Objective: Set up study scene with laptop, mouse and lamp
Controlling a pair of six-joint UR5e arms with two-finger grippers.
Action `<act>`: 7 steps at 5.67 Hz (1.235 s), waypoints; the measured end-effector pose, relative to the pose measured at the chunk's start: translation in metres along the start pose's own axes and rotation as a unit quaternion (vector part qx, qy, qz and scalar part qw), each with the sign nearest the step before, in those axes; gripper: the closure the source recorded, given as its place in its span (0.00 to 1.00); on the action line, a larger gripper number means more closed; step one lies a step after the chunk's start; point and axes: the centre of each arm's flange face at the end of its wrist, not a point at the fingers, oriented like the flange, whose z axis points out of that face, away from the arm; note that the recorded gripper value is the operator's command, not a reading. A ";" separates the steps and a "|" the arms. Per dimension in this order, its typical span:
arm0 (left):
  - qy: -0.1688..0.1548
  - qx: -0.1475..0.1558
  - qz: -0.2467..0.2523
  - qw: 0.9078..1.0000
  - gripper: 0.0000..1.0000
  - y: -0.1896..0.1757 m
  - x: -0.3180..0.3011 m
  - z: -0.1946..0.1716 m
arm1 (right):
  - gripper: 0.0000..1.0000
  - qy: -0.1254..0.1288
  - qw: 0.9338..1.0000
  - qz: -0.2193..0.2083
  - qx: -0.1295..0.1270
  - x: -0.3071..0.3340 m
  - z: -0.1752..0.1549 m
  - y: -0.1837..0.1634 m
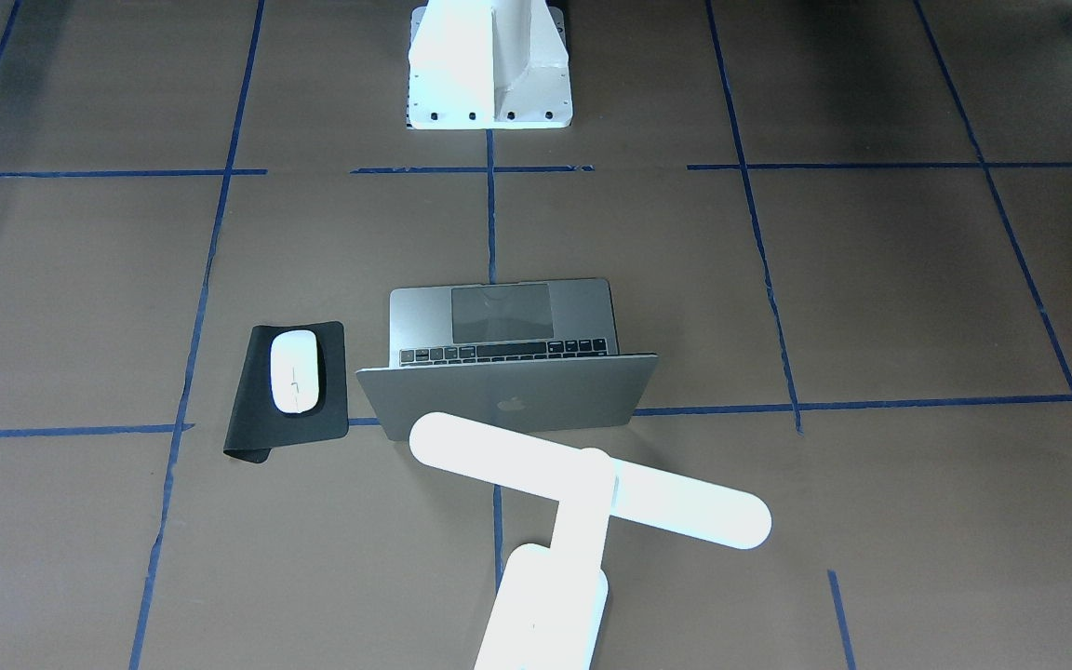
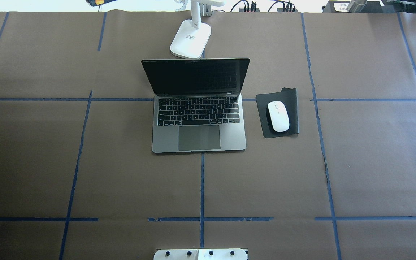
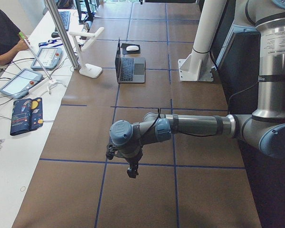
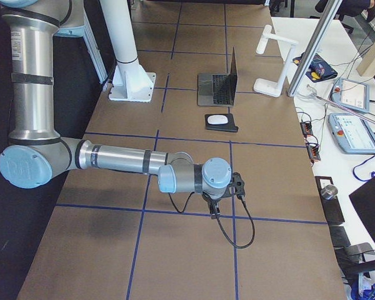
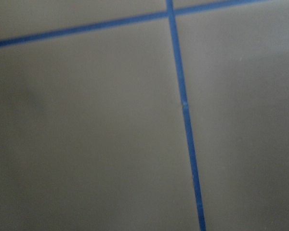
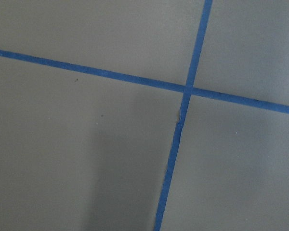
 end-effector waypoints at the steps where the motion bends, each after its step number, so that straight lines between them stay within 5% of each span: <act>1: 0.008 -0.001 -0.012 1.000 0.00 0.001 -0.003 0.004 | 0.00 0.000 1.000 -0.008 -0.009 0.007 0.007 0.016; 3: 0.030 0.007 -0.044 0.999 0.00 -0.002 0.003 0.003 | 0.00 0.000 0.999 -0.025 -0.027 0.007 0.018 0.026; 7: 0.024 0.032 -0.024 0.999 0.00 -0.011 0.008 -0.003 | 0.00 0.024 0.996 -0.033 -0.084 -0.032 -0.026 0.021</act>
